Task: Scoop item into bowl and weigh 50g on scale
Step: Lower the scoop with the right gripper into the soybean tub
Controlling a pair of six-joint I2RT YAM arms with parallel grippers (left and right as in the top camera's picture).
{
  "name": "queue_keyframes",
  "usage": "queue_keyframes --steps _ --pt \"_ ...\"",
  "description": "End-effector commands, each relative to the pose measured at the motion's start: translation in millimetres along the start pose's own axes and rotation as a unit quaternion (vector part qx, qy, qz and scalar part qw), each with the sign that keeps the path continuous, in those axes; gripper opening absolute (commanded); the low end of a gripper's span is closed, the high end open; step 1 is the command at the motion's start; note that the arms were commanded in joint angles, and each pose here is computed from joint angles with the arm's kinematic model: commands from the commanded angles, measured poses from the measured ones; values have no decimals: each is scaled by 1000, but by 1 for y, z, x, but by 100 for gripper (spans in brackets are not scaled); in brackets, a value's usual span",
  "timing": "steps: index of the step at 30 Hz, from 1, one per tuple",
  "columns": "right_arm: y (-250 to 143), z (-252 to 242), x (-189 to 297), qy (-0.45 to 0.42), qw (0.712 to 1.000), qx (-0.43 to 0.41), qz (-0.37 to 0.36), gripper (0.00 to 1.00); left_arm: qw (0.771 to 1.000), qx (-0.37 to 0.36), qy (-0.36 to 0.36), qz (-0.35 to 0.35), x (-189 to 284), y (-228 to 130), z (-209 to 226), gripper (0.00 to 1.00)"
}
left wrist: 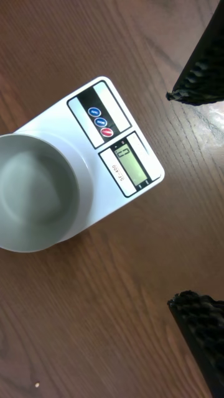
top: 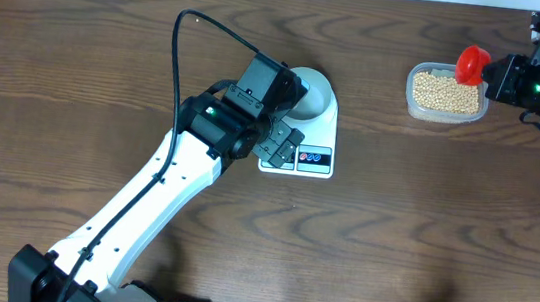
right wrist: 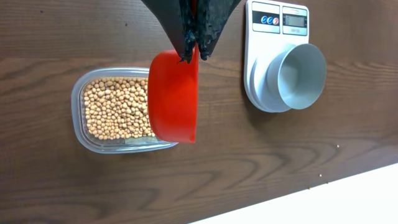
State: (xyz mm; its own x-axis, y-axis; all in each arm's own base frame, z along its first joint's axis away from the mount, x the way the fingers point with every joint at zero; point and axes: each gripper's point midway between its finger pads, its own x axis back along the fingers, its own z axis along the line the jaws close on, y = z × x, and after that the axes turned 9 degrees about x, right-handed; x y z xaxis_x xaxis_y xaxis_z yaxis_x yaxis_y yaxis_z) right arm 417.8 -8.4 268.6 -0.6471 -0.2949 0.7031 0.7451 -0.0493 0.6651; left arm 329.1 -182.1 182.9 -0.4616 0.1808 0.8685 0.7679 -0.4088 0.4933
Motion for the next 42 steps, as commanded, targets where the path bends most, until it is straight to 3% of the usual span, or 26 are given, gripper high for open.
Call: queue_keyframes --steps 1,16,42 --pt "4 2 1 2 1000 24 -4 1 1000 6 4 6 -2 -4 2 98" --pt "8 -29 5 -85 992 91 14 1 1000 6 4 6 -2 -4 2 98" --pt "-41 -82 -107 -77 984 94 127 1 1000 6 4 6 -2 -4 2 98"
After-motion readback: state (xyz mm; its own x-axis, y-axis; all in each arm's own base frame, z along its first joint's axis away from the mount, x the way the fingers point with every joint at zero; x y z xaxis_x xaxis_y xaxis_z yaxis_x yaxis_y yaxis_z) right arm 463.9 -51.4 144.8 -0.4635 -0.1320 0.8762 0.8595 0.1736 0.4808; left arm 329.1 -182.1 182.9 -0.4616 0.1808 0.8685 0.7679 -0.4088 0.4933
